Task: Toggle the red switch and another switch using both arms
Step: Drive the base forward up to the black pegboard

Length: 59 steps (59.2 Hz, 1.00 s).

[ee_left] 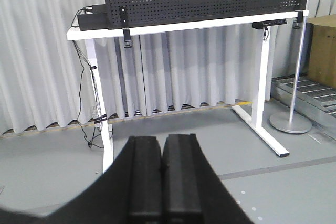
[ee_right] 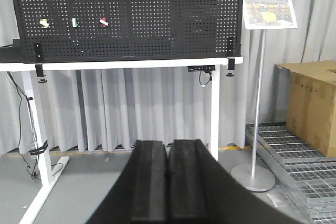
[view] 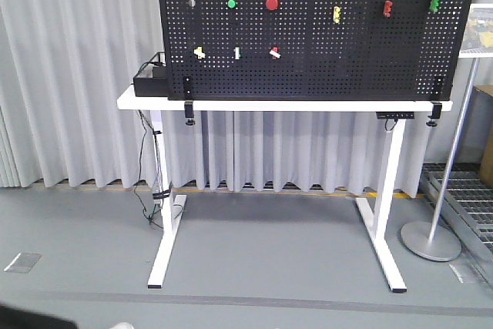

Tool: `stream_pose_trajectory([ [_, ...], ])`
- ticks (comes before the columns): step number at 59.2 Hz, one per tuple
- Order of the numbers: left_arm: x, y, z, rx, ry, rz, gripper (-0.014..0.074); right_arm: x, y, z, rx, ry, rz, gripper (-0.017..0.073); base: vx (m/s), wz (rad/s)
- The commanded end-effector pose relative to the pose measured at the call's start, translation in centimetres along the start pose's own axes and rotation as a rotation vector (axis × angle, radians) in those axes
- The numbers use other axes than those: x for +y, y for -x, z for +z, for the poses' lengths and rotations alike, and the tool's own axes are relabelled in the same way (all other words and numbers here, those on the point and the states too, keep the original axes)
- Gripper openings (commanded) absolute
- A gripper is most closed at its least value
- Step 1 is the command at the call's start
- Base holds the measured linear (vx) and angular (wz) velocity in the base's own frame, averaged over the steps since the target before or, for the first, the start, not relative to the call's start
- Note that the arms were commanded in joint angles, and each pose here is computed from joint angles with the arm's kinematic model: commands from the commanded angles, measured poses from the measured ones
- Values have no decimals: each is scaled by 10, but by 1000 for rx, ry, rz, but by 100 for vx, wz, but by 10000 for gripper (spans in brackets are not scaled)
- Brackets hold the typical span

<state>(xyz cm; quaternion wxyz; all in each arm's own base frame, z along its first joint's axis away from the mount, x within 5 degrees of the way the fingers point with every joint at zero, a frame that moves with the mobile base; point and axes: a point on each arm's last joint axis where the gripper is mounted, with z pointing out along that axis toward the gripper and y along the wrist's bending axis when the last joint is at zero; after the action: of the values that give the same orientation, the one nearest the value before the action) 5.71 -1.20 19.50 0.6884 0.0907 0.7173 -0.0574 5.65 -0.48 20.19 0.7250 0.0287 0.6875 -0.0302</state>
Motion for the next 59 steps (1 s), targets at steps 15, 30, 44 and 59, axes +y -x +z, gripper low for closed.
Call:
stream_pose_trajectory([
  [15,0,1,2,-50,4,-12,3,0,7,-1,-92,2,-11,-6,0,0],
  [30,0,1,2,-50,4,-12,3,0,7,-1,-92,2,-11,-6,0,0],
  [44,0,1,2,-50,4,-12,3,0,7,-1,-92,2,-11,-6,2,0],
  [59,0,1,2,-50,4,-12,3,0,7,-1,-92,2,-11,-6,11,-4],
])
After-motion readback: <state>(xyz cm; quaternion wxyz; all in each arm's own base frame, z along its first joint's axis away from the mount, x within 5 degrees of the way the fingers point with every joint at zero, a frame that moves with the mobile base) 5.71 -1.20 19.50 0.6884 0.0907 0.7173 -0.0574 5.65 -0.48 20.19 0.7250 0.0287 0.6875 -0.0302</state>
